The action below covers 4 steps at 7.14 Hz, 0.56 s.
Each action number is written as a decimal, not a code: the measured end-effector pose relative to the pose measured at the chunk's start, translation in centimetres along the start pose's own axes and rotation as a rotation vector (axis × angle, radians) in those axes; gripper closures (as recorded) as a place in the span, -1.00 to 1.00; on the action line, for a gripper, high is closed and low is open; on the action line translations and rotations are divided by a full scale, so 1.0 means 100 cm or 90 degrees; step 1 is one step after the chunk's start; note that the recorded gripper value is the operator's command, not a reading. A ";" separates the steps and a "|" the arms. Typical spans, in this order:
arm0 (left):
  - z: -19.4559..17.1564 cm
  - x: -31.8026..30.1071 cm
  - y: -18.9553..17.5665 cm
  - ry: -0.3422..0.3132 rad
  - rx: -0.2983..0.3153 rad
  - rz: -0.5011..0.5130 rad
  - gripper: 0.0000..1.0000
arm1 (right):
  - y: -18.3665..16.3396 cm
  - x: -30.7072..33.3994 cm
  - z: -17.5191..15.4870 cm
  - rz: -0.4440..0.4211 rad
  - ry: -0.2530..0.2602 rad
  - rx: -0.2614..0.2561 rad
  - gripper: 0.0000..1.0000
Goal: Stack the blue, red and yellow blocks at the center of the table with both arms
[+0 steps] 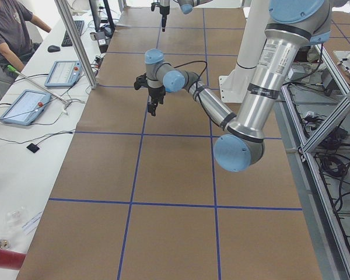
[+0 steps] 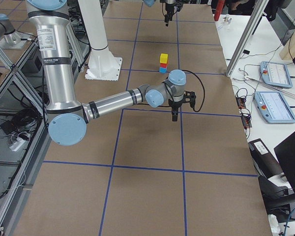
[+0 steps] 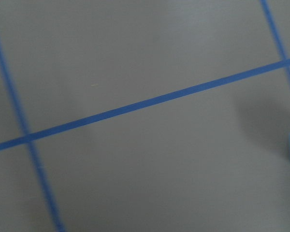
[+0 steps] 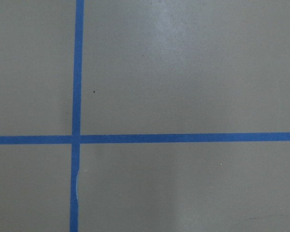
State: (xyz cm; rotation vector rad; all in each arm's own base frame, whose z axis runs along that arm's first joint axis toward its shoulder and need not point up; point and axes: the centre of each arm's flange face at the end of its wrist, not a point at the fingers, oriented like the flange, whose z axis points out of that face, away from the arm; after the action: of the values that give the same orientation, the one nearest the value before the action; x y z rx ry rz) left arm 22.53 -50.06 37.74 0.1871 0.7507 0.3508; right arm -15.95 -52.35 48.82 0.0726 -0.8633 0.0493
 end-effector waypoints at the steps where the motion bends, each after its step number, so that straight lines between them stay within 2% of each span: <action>1: -0.005 -0.069 0.029 0.002 -0.009 -0.010 -0.98 | -0.002 0.019 -0.014 -0.005 -0.018 -0.001 -1.00; 3: 0.001 -0.204 0.082 0.006 -0.033 -0.085 -0.99 | 0.002 0.066 -0.047 0.012 -0.063 0.000 -1.00; 4: 0.003 -0.263 0.105 0.002 -0.029 -0.126 -0.99 | 0.015 0.098 -0.055 -0.030 -0.080 -0.002 -1.00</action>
State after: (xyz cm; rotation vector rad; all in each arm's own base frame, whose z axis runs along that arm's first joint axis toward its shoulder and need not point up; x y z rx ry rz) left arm 2.38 -50.29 57.67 0.0678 0.7569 0.1804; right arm -5.52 -50.31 52.80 0.0937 -0.9862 -0.0010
